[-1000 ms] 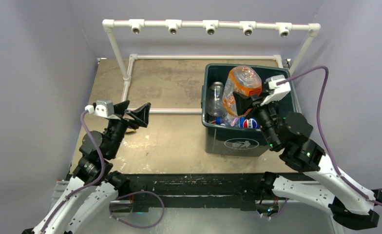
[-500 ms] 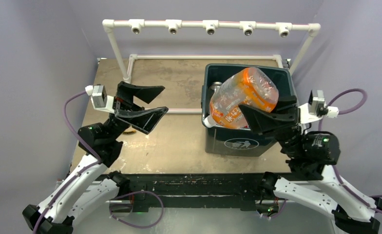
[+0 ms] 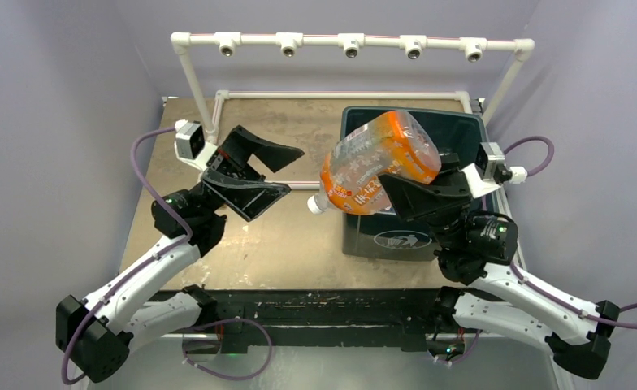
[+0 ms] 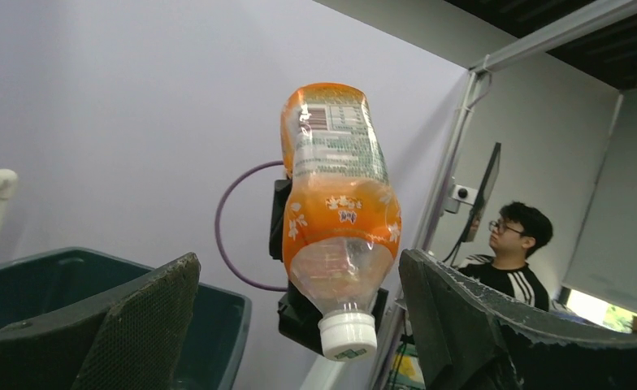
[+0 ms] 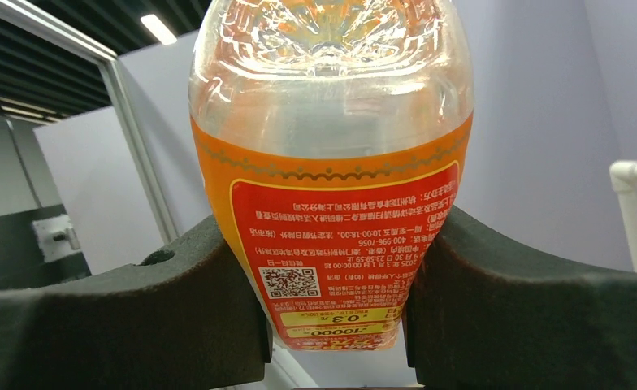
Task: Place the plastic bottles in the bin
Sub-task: Place the plastic bottle in the trash bin.
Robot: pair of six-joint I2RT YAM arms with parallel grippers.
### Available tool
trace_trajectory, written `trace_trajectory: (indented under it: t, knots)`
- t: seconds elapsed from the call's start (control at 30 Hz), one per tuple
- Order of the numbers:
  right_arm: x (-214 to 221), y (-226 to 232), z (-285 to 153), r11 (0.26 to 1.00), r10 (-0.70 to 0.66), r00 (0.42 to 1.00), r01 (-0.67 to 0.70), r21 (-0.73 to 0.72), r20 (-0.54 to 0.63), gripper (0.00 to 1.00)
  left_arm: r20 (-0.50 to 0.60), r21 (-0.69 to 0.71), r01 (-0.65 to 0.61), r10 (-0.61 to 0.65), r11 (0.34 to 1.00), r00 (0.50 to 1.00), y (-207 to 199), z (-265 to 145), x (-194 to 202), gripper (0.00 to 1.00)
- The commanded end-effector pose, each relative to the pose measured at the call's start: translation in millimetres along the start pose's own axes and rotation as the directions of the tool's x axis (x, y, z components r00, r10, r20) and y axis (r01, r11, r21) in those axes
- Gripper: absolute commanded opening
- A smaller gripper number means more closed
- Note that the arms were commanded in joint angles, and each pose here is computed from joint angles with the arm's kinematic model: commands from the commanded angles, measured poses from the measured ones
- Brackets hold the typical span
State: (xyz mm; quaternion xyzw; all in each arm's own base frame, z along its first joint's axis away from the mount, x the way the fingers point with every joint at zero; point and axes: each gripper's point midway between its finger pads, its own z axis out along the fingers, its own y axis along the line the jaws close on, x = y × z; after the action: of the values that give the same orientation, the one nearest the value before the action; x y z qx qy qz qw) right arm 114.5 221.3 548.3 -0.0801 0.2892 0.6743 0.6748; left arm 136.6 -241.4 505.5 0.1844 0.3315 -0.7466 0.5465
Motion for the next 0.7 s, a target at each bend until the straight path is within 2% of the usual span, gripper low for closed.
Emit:
trace_trajectory:
  t: [0.0,0.17,0.47,0.67]
  knots:
    - [-40.0,22.7,-0.7,0.996,0.042,0.985,-0.028,-0.085,0.166,0.16,-0.104,0.098,0.044,-0.033,0.994,0.994,-24.4,14.1,15.7,0.91]
    - [-47.9,17.3,-6.2,0.997,0.043,0.974,-0.030,-0.064,0.224,0.16,-0.140,0.081,0.046,-0.034,0.996,0.990,-23.0,22.9,37.1,0.90]
    - [-42.6,12.0,-8.0,0.999,0.027,0.977,-0.018,-0.045,0.212,0.16,-0.156,0.068,0.057,-0.046,0.996,0.987,-22.4,41.1,55.7,0.83]
    - [-40.6,9.8,-8.8,1.000,0.014,0.980,-0.009,-0.029,0.197,0.16,-0.148,0.056,0.019,-0.011,0.998,0.989,-24.7,49.1,59.7,0.79]
